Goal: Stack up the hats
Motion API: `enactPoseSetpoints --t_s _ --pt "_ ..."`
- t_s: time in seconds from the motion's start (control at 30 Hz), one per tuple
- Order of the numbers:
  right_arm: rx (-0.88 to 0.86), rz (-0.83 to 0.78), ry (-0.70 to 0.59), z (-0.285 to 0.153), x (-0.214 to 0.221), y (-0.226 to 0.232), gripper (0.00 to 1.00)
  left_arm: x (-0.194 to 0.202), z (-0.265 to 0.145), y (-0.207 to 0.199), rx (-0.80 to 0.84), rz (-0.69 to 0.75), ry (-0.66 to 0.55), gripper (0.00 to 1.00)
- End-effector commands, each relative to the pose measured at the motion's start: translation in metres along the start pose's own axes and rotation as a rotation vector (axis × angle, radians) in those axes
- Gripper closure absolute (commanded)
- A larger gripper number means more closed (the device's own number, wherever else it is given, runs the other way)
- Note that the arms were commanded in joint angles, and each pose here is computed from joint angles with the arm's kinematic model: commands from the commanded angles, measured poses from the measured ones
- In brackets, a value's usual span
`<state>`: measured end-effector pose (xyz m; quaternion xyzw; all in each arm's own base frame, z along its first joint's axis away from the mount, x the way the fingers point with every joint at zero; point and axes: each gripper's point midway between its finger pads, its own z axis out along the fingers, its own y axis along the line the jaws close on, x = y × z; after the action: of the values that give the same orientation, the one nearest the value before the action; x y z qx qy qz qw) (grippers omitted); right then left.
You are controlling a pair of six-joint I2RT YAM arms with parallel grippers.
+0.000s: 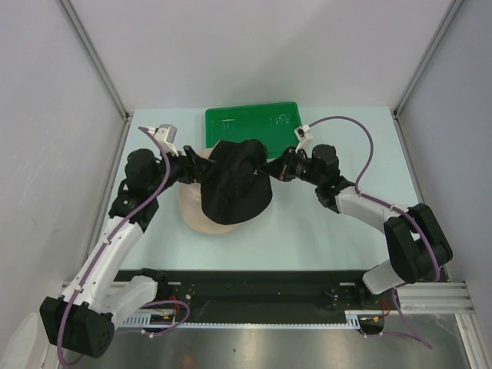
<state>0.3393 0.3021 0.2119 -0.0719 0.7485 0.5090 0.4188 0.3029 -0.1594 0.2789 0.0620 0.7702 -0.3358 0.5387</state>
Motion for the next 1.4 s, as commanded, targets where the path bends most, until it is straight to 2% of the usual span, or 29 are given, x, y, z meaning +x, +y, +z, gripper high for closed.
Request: enactPoseSetpoints --t_s 0.0,0.17,0.43,0.57,0.67,0.73,0.77,0.8,0.9,0.93,1.1,1.2,1.37 --pt "-0.058 -0.031 -0.019 0.004 -0.005 0.010 1.00 -0.025 0.006 -0.010 0.031 0.054 -0.058 0.31" --pt "-0.052 -0.023 -0.013 0.005 -0.002 0.007 1.00 -0.025 0.008 -0.020 0.081 0.058 -0.067 0.46" --pt "-0.050 -0.024 -0.013 0.004 -0.002 0.007 1.00 -0.022 0.009 -0.031 0.151 0.040 -0.074 0.47" --pt "-0.054 -0.026 -0.009 0.004 -0.001 0.008 1.00 -0.017 0.014 -0.031 0.164 0.031 -0.049 0.57" --pt "-0.054 -0.028 -0.010 0.003 -0.002 0.009 1.00 -0.013 0.017 -0.030 0.171 0.020 -0.026 0.59" --pt "-0.052 -0.030 -0.010 0.003 -0.002 0.009 1.00 -0.007 0.022 -0.026 0.161 0.010 -0.001 0.67" --pt "-0.050 -0.031 -0.011 0.002 -0.003 0.010 1.00 -0.006 0.023 -0.026 0.161 0.006 0.008 0.90" --pt "-0.048 -0.031 -0.008 0.001 -0.002 0.010 1.00 -0.006 0.024 -0.026 0.161 0.003 0.008 1.00" --pt "-0.042 -0.050 -0.020 -0.006 -0.009 0.017 1.00 -0.020 0.018 -0.025 0.127 0.025 -0.037 1.00" --pt "-0.039 -0.069 -0.022 -0.008 -0.010 0.020 1.00 -0.034 0.010 -0.026 0.097 0.040 -0.092 1.00" --pt "0.009 -0.151 -0.056 -0.023 -0.029 0.041 1.00 -0.073 -0.023 -0.025 -0.032 0.079 -0.198 1.00" --pt "0.036 -0.198 -0.063 -0.025 -0.035 0.052 1.00 -0.076 -0.038 -0.002 -0.179 0.073 -0.216 1.00" --pt "0.053 -0.228 -0.042 -0.012 -0.036 0.057 1.00 -0.050 -0.044 0.046 -0.352 0.013 -0.160 1.00"
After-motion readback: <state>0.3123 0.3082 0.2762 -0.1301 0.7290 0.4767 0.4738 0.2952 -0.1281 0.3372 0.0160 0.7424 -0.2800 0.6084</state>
